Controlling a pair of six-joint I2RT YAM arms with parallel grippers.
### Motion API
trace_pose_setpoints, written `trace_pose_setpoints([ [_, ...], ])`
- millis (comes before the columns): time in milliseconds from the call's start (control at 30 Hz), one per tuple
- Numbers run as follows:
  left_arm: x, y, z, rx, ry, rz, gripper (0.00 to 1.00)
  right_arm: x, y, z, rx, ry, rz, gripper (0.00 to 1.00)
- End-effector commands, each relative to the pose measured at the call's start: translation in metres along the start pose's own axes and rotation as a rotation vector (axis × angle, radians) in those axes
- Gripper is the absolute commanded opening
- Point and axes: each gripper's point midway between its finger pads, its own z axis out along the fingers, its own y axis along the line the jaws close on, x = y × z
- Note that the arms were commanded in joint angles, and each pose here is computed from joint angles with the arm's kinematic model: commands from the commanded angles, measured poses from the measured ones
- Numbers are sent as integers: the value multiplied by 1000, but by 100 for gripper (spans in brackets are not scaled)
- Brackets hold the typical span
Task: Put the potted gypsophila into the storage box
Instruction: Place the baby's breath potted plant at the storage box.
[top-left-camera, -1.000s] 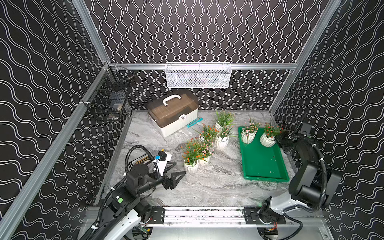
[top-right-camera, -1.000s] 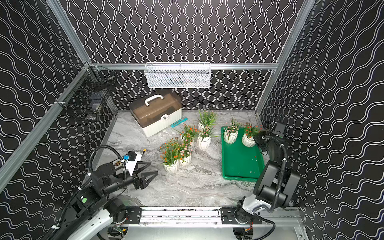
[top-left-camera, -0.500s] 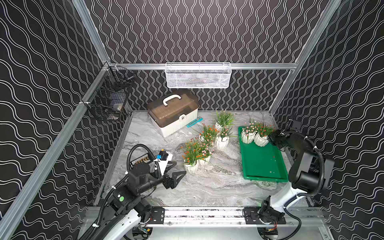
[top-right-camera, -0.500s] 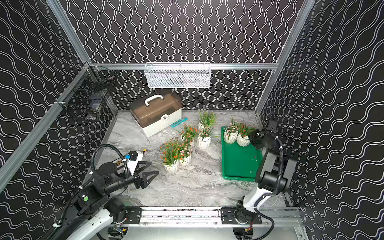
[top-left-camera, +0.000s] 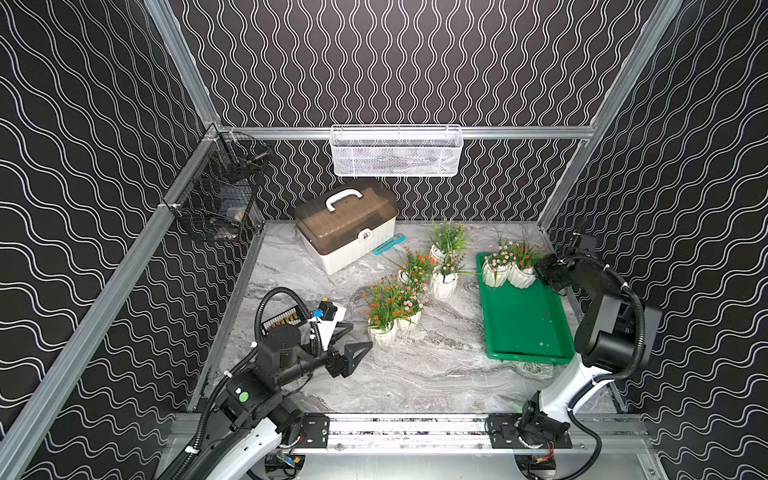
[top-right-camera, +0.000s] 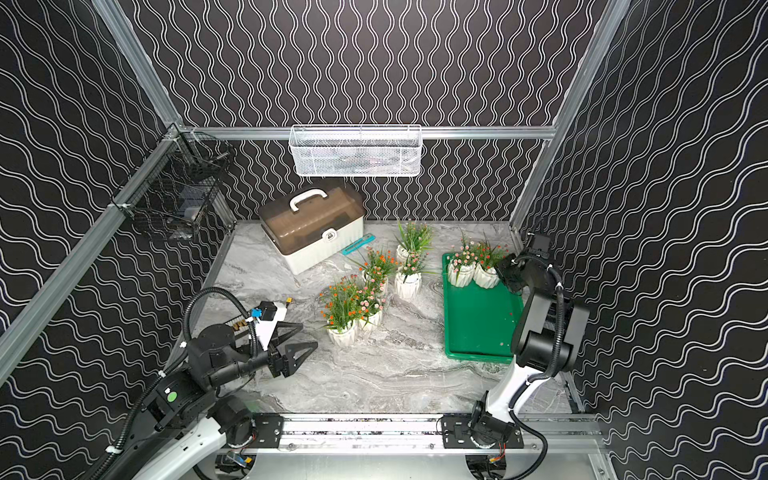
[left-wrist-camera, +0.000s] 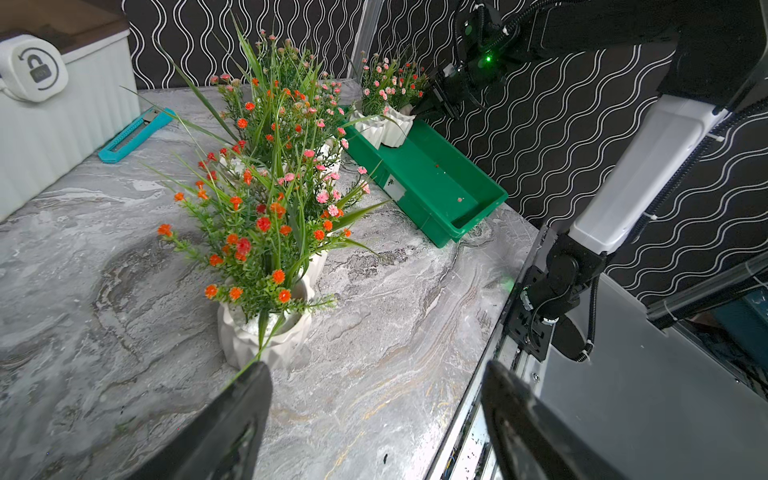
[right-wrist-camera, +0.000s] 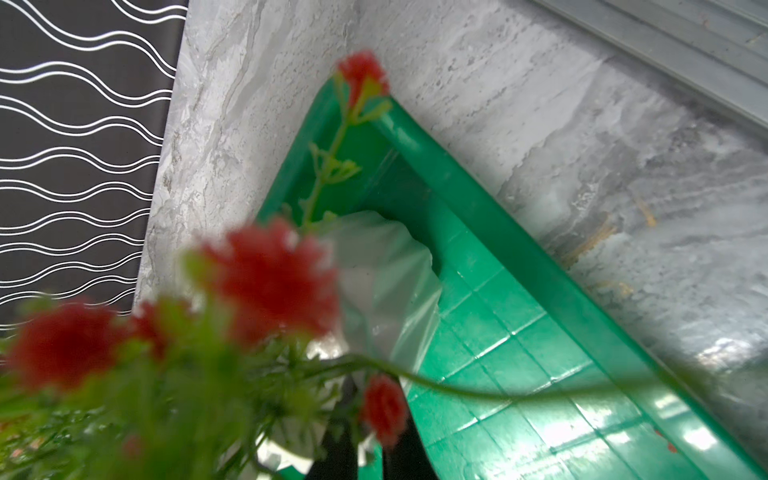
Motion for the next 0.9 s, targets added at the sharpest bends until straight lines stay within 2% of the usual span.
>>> trace_pose_setpoints([
  [0,-8,-1,-2,-1,-28,19,83,-6,8,2,-20,-14,-5,6],
  [200,-8,-1,-1,-2,-23,17,83,-4,6,5,-16,-8,-6,13],
  [367,-8,-1,-2,-3,-25,17,83,-2,9,3,-32,3,-8,25],
  [467,-9,-1,-3,-4,-32,19,83,-2,12,-5,-34,-2,-9,28],
  [700,-9,-1,-4,-3,-33,18,83,4,15,-58,-52,-87,-36,30],
  [867,-8,-2,-2,2,-24,14,83,17,23,-101,-118,-141,-71,35],
])
